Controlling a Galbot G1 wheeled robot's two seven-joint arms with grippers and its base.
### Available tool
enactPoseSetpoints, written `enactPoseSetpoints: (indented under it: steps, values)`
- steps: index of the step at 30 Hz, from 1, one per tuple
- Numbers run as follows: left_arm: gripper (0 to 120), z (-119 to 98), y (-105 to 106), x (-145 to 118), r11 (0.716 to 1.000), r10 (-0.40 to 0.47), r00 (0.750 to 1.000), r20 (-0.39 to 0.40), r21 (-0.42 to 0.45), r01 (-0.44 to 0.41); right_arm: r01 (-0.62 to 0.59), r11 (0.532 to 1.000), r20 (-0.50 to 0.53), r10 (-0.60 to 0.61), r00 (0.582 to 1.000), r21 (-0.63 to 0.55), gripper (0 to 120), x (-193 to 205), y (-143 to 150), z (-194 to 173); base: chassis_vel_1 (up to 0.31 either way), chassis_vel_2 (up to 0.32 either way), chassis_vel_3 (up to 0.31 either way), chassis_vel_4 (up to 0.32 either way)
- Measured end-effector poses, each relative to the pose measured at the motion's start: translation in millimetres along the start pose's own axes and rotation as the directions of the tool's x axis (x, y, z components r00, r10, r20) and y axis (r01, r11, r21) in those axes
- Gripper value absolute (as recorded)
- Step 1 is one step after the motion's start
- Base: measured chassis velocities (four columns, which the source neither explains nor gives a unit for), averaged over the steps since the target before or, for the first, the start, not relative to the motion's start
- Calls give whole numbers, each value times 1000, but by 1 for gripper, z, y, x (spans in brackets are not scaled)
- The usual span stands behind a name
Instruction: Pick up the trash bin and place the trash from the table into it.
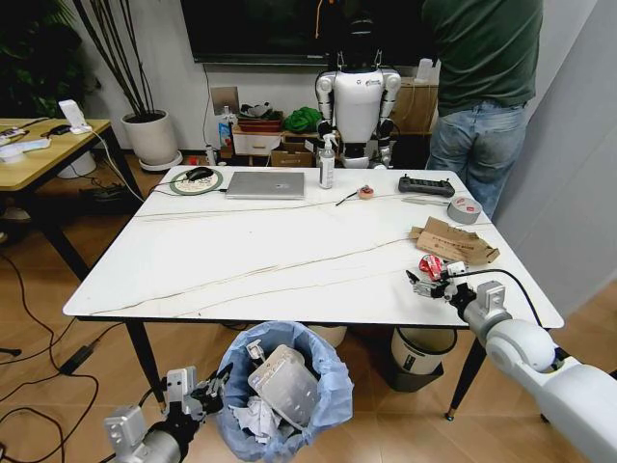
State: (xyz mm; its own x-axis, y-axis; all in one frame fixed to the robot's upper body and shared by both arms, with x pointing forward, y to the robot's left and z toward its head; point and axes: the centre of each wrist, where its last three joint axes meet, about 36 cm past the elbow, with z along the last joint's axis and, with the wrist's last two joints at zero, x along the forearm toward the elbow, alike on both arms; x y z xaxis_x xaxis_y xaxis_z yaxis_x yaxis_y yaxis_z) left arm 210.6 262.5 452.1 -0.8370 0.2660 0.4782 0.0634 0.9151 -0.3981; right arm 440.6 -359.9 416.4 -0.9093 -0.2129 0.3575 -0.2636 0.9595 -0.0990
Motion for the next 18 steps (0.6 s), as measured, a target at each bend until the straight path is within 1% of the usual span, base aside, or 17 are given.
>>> enactPoseSetpoints:
  steps: [3,8,10,11,12,13,14,15,17,18]
  values:
    - [0,0,0,0,1000,-1,1000,1,2,1,1,999,-30,-2,1000,-32,100,-3,-9,2,0,0,0,0]
    - [0,1,0,-1,1000,-2,1000,0,3,2,0,999,-44,-2,999,-45,100,-7,-17,5,0,0,0,0]
    - [0,1,0,-1,1000,-1,1000,-1,4,1,-7,998,-53,4,999,-54,94,-9,-23,8,0,0,0,0]
    - [0,1,0,-1,1000,-1,1000,-1,4,1,-7,998,-53,4,999,-54,94,-9,-23,8,0,0,0,0]
    - [0,1,0,-1,1000,-1,1000,0,4,1,-9,998,-56,6,998,-56,90,-10,-25,9,0,0,0,0]
    - [0,1,1,-1,1000,-2,1000,0,4,2,-10,998,-58,7,998,-57,84,-10,-26,10,0,0,0,0]
    - [0,1,1,-1,1000,-2,1000,0,4,2,-10,998,-58,7,998,-57,84,-10,-27,10,0,0,0,0]
    - [0,1,1,-2,1000,-2,1000,0,4,2,-11,998,-59,7,998,-56,75,-10,-28,11,0,0,0,0]
    - [0,1,1,-2,1000,-2,1000,0,5,2,-11,998,-57,8,998,-55,69,-11,-29,12,0,0,0,0]
    - [0,1,1,-2,1000,-2,1000,0,5,2,-11,998,-57,8,998,-55,69,-11,-29,12,0,0,0,0]
